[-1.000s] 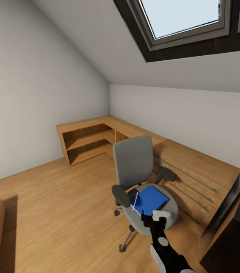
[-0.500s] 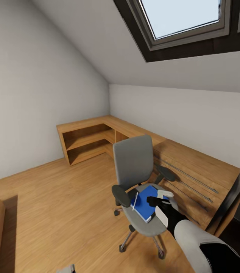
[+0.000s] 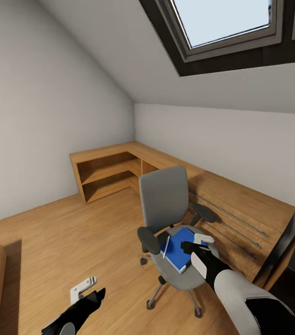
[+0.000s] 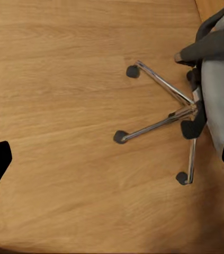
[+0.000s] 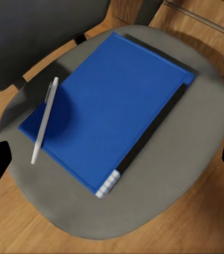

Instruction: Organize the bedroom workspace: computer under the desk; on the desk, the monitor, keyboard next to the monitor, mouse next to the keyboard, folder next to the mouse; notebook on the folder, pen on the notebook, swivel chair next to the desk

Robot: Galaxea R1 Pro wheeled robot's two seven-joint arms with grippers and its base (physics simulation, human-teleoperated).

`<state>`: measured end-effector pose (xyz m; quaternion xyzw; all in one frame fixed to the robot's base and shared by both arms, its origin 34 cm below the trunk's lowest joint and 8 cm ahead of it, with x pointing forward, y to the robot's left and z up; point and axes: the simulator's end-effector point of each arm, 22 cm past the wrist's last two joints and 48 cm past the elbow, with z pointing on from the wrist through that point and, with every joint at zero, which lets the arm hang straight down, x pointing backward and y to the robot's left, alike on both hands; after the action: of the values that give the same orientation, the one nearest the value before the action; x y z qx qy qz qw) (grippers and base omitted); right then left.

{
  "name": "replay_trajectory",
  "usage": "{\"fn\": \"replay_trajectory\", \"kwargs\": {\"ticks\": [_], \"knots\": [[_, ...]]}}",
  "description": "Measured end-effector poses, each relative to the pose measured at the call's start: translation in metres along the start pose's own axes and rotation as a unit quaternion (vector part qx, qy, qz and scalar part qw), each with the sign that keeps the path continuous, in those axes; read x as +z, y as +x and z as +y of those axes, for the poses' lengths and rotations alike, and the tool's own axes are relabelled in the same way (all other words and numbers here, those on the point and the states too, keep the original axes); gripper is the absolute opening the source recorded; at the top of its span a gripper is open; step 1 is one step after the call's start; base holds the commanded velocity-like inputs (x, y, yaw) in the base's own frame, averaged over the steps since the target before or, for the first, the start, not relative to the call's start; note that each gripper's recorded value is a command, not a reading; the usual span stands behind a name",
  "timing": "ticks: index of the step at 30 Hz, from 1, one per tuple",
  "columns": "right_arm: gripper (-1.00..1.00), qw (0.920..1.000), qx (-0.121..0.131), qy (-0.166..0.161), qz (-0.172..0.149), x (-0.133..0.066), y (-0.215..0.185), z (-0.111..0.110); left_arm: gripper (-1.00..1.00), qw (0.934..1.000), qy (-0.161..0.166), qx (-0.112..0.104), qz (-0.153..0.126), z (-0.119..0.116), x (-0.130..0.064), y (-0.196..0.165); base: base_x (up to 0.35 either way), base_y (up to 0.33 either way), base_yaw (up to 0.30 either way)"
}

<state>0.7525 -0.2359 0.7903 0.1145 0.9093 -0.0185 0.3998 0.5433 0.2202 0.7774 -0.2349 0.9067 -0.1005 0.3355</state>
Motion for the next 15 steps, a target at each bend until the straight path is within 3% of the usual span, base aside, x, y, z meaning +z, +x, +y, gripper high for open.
{"fn": "replay_trajectory", "kwargs": {"ticks": [3, 4, 7, 11, 15], "knots": [[1.00, 1.0000, 0.002, -0.001, 0.000, 0.000, 0.000, 0.001, 1.00, 0.9997, 0.006, 0.004, -0.025, -0.007, -0.004, -0.014, 0.000, 0.000, 0.139], [1.00, 1.0000, 0.003, -0.001, 0.001, 0.000, 0.001, 0.001, 1.00, 0.9987, 0.010, 0.020, -0.045, -0.017, -0.008, -0.024, 0.000, 0.000, 0.215], [1.00, 1.0000, 0.003, 0.000, 0.002, 0.001, 0.002, 0.001, 1.00, 0.9961, 0.007, 0.054, -0.069, -0.023, -0.012, -0.035, 0.000, 0.000, 0.240], [1.00, 1.0000, 0.003, 0.000, 0.002, 0.001, 0.002, 0.001, 1.00, 0.9948, 0.003, 0.067, -0.077, -0.025, -0.014, -0.038, 0.087, 0.000, 0.169], [1.00, 1.0000, 0.003, 0.000, 0.001, 0.001, 0.002, 0.000, 1.00, 0.9946, 0.003, 0.069, -0.077, -0.025, -0.013, -0.037, 0.256, 0.000, 0.043]]}}
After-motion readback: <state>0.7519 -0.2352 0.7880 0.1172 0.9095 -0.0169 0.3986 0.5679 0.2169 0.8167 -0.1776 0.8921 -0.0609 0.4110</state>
